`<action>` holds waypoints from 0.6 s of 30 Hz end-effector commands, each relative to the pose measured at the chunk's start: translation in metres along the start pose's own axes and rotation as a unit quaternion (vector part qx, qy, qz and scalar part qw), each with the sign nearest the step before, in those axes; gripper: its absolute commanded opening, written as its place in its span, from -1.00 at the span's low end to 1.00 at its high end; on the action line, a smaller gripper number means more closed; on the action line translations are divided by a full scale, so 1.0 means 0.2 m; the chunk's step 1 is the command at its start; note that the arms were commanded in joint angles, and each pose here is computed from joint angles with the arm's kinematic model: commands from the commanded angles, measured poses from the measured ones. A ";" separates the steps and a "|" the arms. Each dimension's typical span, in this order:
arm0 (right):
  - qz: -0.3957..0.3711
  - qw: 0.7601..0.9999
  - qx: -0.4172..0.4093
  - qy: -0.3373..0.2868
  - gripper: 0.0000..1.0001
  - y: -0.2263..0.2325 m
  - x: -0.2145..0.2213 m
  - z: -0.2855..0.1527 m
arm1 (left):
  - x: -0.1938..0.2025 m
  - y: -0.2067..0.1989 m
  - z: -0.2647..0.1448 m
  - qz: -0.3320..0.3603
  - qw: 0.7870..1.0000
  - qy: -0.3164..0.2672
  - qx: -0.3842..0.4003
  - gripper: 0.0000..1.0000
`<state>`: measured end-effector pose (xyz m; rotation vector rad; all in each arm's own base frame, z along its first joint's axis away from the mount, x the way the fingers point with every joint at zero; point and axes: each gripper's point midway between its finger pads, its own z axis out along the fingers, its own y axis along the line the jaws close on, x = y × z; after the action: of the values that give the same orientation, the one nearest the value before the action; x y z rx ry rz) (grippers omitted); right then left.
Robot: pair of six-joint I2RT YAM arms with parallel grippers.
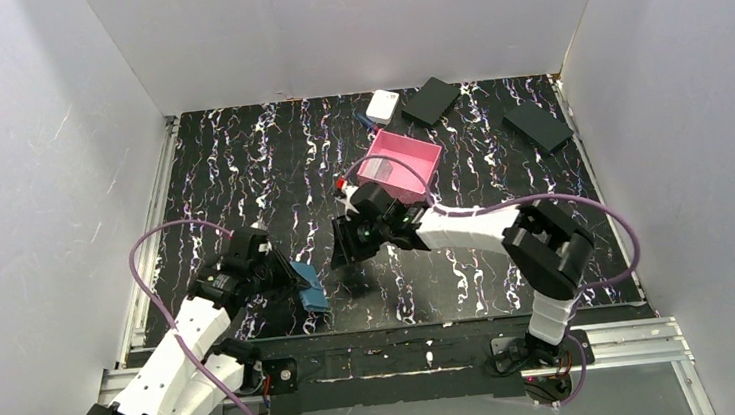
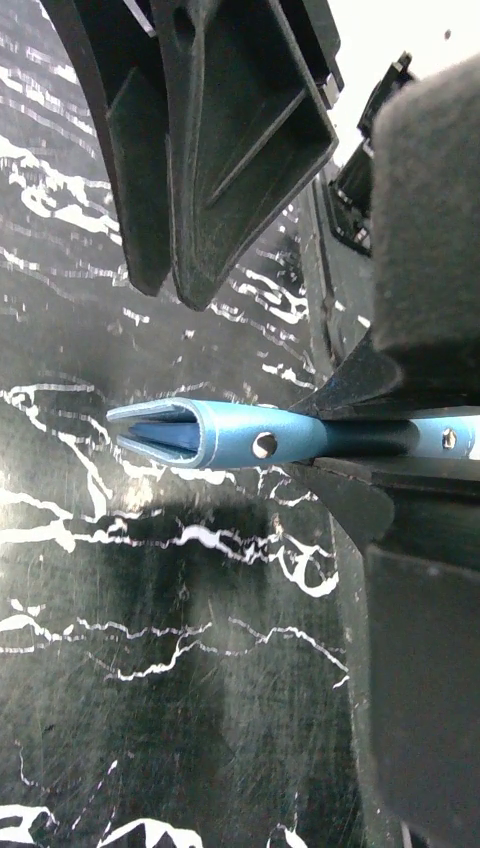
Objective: Put the credit cards into the card holder
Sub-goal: Open the card holder at the center of the board.
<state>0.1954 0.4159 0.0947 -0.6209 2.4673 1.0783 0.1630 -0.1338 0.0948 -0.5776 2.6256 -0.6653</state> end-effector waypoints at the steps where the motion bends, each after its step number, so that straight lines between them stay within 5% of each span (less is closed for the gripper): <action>1: 0.024 0.996 -0.083 -0.014 -0.22 0.15 -0.02 0.08 | -0.01 0.07 0.07 0.015 0.999 -0.019 -0.021 -1.00; 18: 0.102 0.981 -0.162 0.009 -0.22 0.22 0.14 0.26 | 0.02 0.06 0.18 0.020 1.000 -0.018 0.003 -1.00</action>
<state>0.1611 0.4650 0.0673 -0.4657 2.4865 1.5011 0.1671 -0.1336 0.0532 -0.5471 2.6402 -0.5932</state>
